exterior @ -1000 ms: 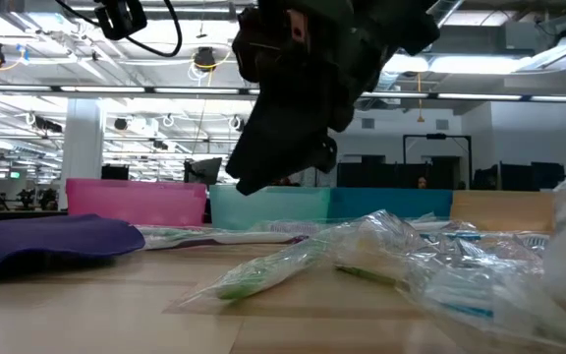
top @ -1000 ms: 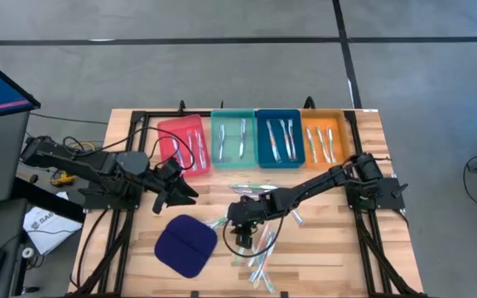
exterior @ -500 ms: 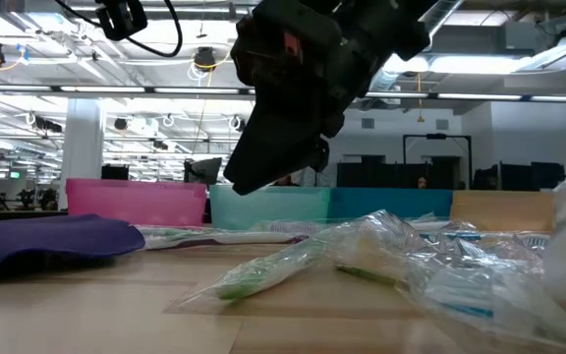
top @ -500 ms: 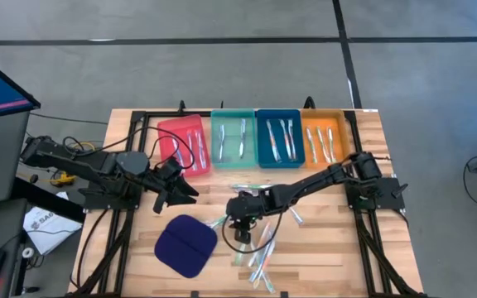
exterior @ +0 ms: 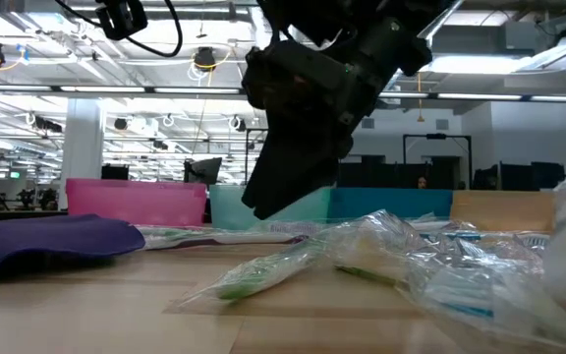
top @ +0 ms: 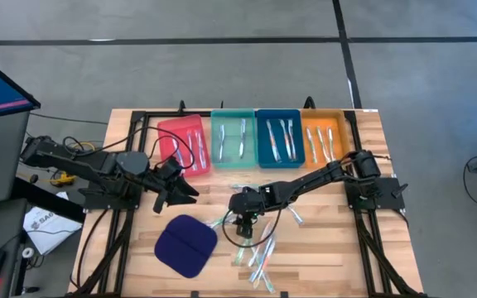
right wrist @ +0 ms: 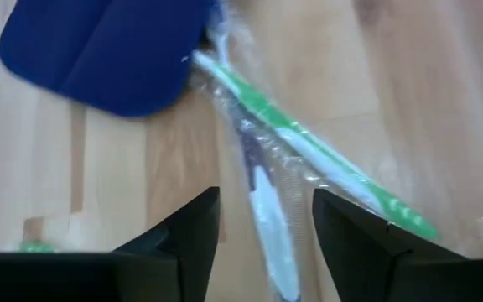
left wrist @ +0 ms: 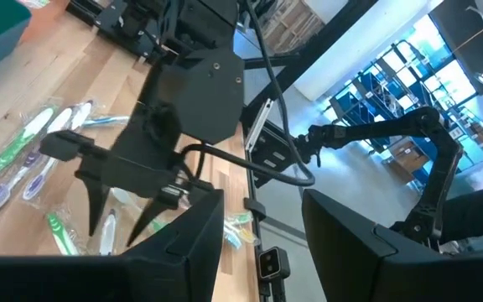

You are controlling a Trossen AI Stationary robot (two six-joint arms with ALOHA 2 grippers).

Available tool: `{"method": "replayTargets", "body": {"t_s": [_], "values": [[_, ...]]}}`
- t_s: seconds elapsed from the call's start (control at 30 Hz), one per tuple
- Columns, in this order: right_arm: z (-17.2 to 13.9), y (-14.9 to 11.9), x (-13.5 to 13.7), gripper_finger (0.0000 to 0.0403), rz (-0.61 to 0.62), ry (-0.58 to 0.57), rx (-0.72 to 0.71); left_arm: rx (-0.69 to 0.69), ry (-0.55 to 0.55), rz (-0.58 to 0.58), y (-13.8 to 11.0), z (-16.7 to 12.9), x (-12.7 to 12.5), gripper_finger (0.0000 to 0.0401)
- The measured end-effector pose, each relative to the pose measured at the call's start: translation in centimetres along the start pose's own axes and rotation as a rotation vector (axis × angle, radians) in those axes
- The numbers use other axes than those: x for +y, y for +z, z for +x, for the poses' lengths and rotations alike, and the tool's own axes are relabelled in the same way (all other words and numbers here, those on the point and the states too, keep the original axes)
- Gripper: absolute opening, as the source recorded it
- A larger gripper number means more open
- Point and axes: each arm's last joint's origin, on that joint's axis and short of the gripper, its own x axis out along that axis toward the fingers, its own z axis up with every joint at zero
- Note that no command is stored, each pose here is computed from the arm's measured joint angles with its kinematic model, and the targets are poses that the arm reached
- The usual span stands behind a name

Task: Pick & Place Toothbrushes
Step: Put the purple toothbrush into the green bin

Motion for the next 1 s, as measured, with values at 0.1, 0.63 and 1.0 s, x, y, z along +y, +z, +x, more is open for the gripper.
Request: {"method": "replayTargets", "body": {"t_s": [0.1, 0.63, 1.0], "values": [[0.0, 0.0, 0.0, 0.02, -0.039, -0.007, -0.007, 0.0, 0.0, 0.004, 0.0, 0.0, 0.0, 0.0158], [1.3, -0.8, 1.3, 0.0218, -0.179, -0.005, -0.024, 0.001, 0.001, 0.006, 0.0, 0.0, 0.0, 0.0158], [2.8, -1.3, 0.9, 0.0214, -0.145, 0.039, -0.01, -0.007, 0.019, 0.002, 0.1, 0.0, 0.3, 0.0158]]}}
